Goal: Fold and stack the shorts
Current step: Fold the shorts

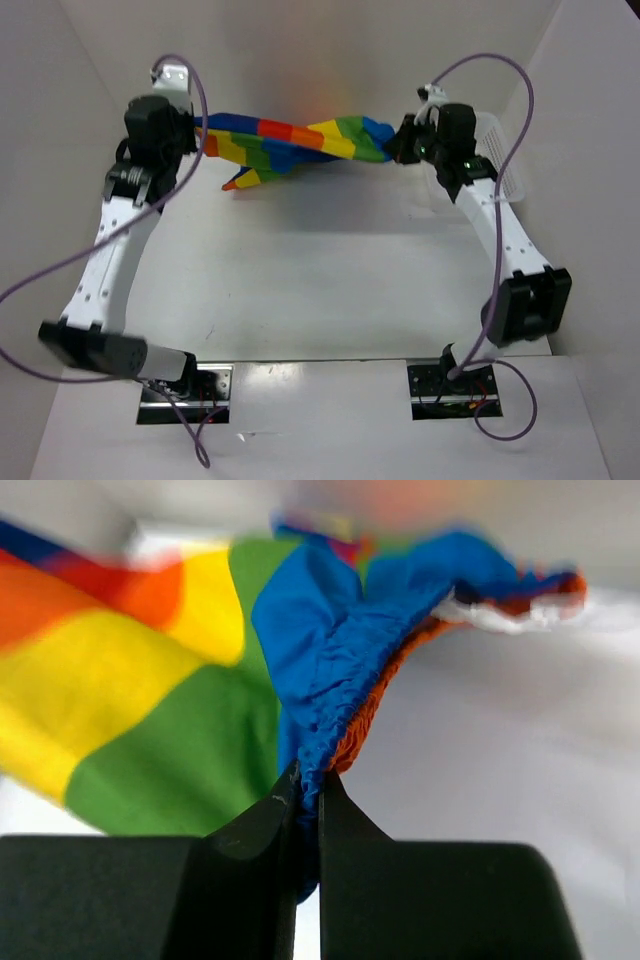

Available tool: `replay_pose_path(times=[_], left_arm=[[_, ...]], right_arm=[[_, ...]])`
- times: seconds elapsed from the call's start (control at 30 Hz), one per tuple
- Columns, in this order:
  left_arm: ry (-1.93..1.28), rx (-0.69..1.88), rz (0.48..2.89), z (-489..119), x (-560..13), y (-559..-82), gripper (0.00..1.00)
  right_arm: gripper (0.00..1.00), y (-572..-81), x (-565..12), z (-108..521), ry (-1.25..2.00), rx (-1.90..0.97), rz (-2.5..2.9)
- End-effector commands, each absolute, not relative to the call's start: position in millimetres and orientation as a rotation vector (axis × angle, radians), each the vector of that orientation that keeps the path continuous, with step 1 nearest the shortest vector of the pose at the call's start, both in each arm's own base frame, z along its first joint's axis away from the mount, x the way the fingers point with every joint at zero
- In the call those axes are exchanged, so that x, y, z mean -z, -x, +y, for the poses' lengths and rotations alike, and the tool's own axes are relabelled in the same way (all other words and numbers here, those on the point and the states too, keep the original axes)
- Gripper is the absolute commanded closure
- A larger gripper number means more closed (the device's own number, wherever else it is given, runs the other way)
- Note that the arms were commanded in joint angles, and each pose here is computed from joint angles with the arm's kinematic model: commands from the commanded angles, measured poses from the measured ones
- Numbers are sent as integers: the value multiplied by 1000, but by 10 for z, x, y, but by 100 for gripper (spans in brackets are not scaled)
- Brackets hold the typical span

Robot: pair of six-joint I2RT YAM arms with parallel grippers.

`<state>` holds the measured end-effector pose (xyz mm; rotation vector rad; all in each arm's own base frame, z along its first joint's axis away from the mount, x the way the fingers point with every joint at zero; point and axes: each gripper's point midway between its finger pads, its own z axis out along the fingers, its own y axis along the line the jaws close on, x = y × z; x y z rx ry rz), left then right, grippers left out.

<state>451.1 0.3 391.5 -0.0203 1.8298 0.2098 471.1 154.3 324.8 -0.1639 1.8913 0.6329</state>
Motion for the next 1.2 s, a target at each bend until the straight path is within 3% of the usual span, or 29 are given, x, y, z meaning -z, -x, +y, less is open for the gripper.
replay_pose_path(times=[0.0, 0.1, 0.27, 0.43, 0.53, 0.73, 0.87, 0.97, 1.0, 1.1, 1.13, 1.17], left_arm=[[-107, -233, 2076, -261, -2998, -4025, 100], [-219, -230, 2243, -361, -2509, -3508, 100], [-384, -148, 2344, -533, -2320, -2797, 100], [-588, 67, 2572, -680, -2004, -1912, 100], [-599, 78, 2601, -651, -1973, -1780, 100], [-549, 66, 2448, -751, -2206, -2181, 100], [-393, -45, 2185, -819, -2793, -3074, 100], [-319, -68, 2153, -833, -2921, -3697, 100], [-308, -60, 2134, -911, -3050, -4010, 100], [-306, -47, 2140, -1047, -3003, -4537, 100], [-298, -28, 2087, -1103, -3214, -4668, 100], [-312, -22, 2119, -1168, -3039, -4821, 100]], right_arm=[[100, -4107, -2316, 1409, 313, -557, 2142], [100, -3570, -1943, 1405, 452, -547, 2231], [100, -2908, -1501, 1209, 671, -492, 2343], [100, -2573, -1656, 1351, 928, -578, 2290], [100, -2427, -1661, 1376, 1041, -583, 2291], [100, -2406, -1780, 1354, 1043, -580, 2323], [100, -2559, -2037, 1475, 907, -631, 2306], [99, -2700, -2140, 1560, 768, -667, 2301], [94, -2735, -2125, 1550, 712, -680, 2324], [43, -2713, -1907, 1458, 597, -741, 2401], [37, -2753, -1844, 1352, 548, -727, 2414], [22, -2729, -1721, 1293, 518, -729, 2454]])
